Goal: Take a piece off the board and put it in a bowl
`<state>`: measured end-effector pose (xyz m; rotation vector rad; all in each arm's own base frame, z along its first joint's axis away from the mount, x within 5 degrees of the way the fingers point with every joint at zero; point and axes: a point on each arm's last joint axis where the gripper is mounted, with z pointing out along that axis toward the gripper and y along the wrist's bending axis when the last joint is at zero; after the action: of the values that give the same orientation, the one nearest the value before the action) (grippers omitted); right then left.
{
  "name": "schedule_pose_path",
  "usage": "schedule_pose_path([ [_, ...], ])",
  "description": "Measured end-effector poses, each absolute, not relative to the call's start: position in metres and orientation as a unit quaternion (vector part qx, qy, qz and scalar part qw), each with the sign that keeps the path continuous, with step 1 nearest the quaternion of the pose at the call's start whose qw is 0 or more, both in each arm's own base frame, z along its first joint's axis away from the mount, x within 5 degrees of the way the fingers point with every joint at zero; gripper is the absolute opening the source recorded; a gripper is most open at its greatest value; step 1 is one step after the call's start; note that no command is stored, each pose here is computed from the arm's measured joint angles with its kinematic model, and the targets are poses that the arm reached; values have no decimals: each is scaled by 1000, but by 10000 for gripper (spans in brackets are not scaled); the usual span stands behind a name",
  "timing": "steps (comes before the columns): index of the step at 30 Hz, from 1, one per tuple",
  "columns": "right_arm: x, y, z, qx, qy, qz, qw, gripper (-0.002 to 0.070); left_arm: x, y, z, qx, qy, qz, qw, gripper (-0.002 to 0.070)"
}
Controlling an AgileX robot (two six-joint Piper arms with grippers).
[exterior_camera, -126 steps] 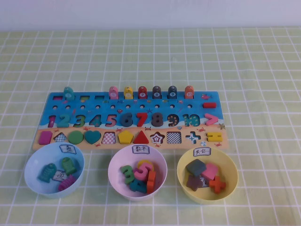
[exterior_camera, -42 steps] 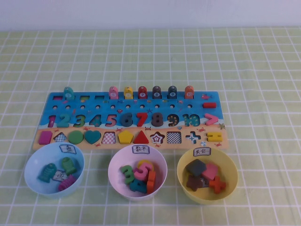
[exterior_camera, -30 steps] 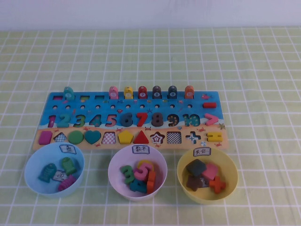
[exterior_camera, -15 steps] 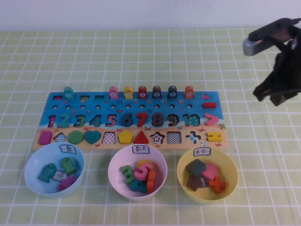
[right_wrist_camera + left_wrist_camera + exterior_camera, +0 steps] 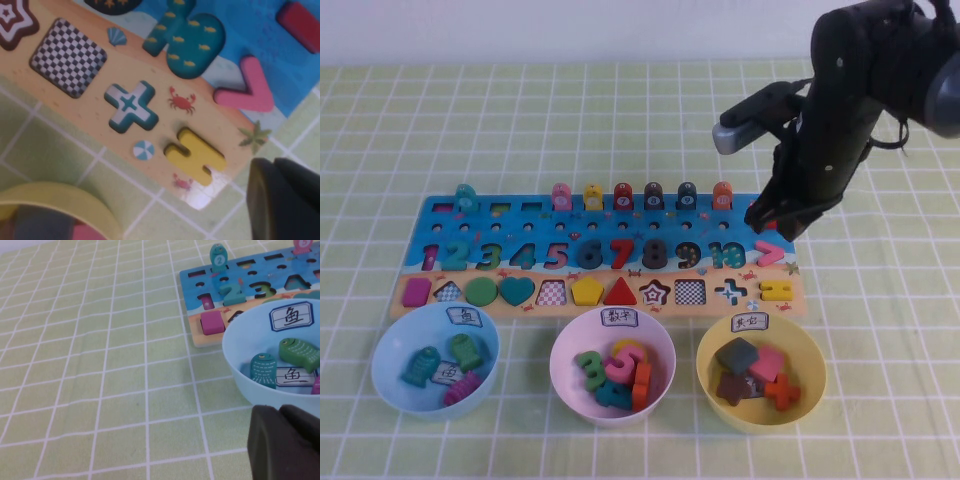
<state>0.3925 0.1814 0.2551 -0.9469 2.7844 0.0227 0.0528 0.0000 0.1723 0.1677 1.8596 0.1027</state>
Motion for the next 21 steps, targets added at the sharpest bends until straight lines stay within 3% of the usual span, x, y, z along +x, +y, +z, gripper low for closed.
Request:
schedule_pose_path([
  [8, 406, 190, 233, -314, 945, 14, 86, 3, 53, 0, 172, 72, 800, 44, 594, -5],
  [10, 408, 191, 232, -314, 945, 15, 88, 66, 53, 0, 172, 72, 800, 44, 594, -5],
  [16, 412, 193, 224, -271, 959, 17, 80, 410, 53, 0, 172, 72, 800, 44, 594, -5],
  [18, 413, 193, 217, -263, 962, 12, 73, 456, 53, 0, 172, 72, 800, 44, 594, -5],
  [21, 415, 193, 208, -248, 967, 9, 64, 465, 53, 0, 172, 72, 800, 44, 594, -5],
])
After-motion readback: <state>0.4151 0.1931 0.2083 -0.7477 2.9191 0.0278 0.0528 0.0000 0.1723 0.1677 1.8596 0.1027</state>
